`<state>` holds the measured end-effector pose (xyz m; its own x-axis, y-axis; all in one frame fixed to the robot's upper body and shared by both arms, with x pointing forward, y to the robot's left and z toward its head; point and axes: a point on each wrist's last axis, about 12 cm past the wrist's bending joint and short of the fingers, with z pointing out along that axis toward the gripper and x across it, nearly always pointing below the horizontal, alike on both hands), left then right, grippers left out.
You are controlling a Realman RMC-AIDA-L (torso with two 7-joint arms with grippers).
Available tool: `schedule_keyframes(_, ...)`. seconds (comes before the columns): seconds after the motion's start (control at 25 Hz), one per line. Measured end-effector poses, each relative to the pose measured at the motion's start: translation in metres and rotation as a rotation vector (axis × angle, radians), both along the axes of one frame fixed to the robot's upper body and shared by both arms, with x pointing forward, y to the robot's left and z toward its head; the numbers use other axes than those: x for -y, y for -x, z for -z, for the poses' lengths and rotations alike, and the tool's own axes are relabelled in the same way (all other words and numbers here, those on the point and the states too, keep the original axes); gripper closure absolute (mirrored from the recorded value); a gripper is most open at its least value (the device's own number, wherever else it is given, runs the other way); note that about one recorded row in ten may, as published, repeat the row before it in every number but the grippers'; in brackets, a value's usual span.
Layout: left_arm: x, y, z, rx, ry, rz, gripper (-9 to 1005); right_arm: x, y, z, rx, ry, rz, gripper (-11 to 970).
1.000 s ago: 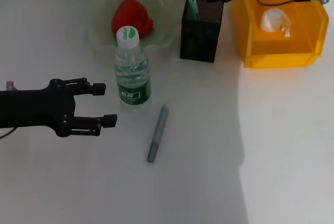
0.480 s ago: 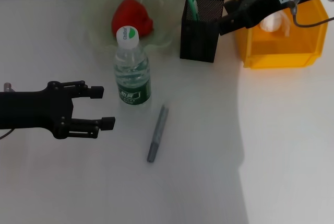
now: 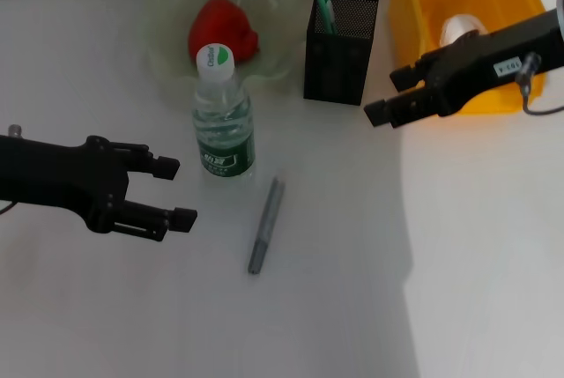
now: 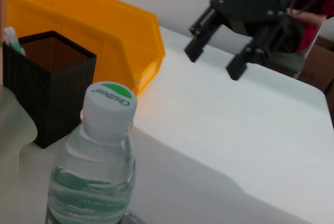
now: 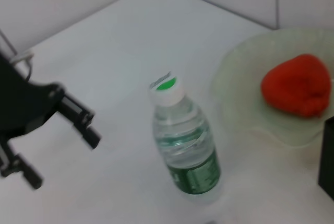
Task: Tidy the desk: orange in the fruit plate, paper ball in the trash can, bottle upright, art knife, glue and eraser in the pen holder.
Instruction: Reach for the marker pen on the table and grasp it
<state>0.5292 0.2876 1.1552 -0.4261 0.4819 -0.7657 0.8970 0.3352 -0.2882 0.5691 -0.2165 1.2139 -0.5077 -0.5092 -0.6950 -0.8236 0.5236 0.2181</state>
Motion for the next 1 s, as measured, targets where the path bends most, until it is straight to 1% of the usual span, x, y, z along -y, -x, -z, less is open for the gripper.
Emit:
schedule_keyframes(0.04,0.0,0.0,0.0,0.0,0.0,0.0,151,0.004,0.004,0.004,0.002,-0.018,-0.01,272)
schedule_keyframes(0.08,0.006,-0.003,-0.009,-0.03,-0.04,-0.014,152,0.007,0.008,0.008,0.004,-0.036,-0.02,272)
schedule_keyframes(0.12,0.006,-0.003,-0.009,-0.03,-0.04,-0.014,152,0.012,0.014,0.014,0.003,-0.06,-0.028,272)
schedule_keyframes(0.16,0.018,-0.006,-0.02,-0.074,-0.113,-0.024,152,0.017,0.02,0.02,0.004,-0.088,-0.037,272)
schedule_keyframes(0.2,0.018,-0.006,-0.02,-0.074,-0.113,-0.024,152,0.017,0.02,0.02,0.004,-0.088,-0.037,272)
schedule_keyframes(0.32,0.044,-0.01,-0.03,-0.124,-0.253,-0.026,152,0.029,0.034,0.038,0.004,-0.155,-0.057,272)
schedule_keyframes(0.36,0.062,-0.013,-0.034,-0.145,-0.335,-0.033,152,0.04,0.043,0.053,-0.005,-0.198,-0.044,272)
schedule_keyframes(0.4,0.062,-0.013,-0.034,-0.145,-0.335,-0.033,151,0.04,0.043,0.053,-0.005,-0.198,-0.044,272)
schedule_keyframes(0.44,0.072,-0.014,-0.035,-0.159,-0.378,-0.04,151,0.05,0.049,0.064,-0.017,-0.227,-0.019,272)
schedule_keyframes(0.48,0.082,-0.015,-0.035,-0.169,-0.415,-0.042,151,0.05,0.049,0.064,-0.017,-0.227,-0.019,272)
schedule_keyframes(0.52,0.082,-0.015,-0.035,-0.169,-0.415,-0.042,151,0.056,0.052,0.071,-0.028,-0.241,-0.001,272)
schedule_keyframes(0.56,0.102,-0.018,-0.037,-0.182,-0.484,-0.059,151,0.065,0.058,0.08,-0.04,-0.261,0.028,272)
schedule_keyframes(0.6,0.107,-0.019,-0.038,-0.184,-0.492,-0.067,151,0.065,0.058,0.08,-0.04,-0.261,0.028,273)
schedule_keyframes(0.72,0.117,-0.021,-0.041,-0.186,-0.498,-0.086,150,0.077,0.065,0.093,-0.051,-0.288,0.073,273)
schedule_keyframes(0.76,0.124,-0.022,-0.043,-0.19,-0.495,-0.101,150,0.083,0.069,0.101,-0.059,-0.306,0.093,273)
schedule_keyframes(0.8,0.124,-0.022,-0.043,-0.19,-0.495,-0.101,151,0.083,0.069,0.101,-0.059,-0.306,0.093,273)
schedule_keyframes(1.0,0.14,-0.024,-0.042,-0.185,-0.505,-0.118,154,0.092,0.078,0.114,-0.054,-0.352,0.117,273)
